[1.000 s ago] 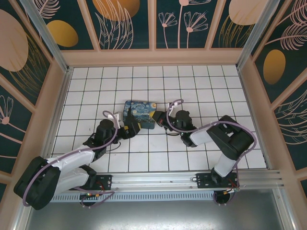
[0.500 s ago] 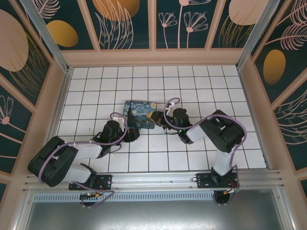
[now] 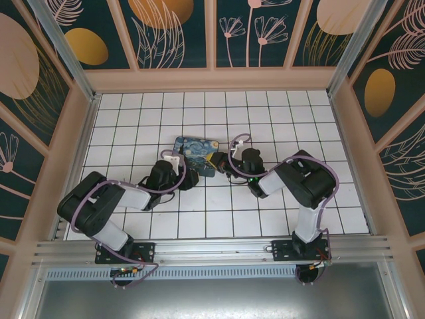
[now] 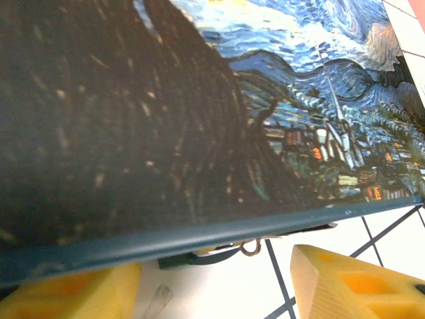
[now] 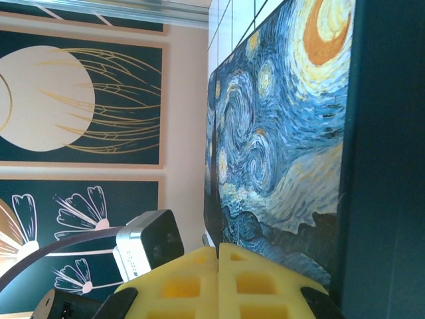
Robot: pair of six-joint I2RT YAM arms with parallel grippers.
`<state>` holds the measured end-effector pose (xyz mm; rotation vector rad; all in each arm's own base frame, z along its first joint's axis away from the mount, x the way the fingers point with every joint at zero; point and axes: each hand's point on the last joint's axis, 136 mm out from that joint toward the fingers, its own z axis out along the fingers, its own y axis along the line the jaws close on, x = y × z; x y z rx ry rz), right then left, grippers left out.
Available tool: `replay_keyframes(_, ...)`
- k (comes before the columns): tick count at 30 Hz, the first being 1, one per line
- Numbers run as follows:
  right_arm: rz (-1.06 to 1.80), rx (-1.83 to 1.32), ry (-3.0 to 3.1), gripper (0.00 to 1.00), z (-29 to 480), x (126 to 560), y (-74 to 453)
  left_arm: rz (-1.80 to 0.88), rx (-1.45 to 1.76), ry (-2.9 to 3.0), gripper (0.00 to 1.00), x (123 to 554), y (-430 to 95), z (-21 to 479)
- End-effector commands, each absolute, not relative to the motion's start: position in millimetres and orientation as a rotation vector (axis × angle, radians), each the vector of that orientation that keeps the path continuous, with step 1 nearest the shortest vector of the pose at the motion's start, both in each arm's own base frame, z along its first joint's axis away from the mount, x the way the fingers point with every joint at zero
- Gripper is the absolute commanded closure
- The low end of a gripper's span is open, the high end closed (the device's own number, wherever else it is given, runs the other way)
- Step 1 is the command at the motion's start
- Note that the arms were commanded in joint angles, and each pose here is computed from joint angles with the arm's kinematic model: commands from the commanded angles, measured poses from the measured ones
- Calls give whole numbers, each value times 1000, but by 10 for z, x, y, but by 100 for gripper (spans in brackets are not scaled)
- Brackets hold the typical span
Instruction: Unlock the padlock with the key
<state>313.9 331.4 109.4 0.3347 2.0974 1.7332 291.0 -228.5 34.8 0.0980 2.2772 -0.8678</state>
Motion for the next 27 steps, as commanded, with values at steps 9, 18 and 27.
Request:
replay_keyframes(9,1750,344,2111,100,1021,3192,3341,-833,180,2218,40,2986,-2464,221)
replay_keyframes(18,1736,359,2118,100,987,3193,3322,-997,187,2135,42,2918,-2613,471)
replay_keyframes(27,1734,373,2121,100,957,3203,3320,-1084,136,2106,39,2912,-2666,530)
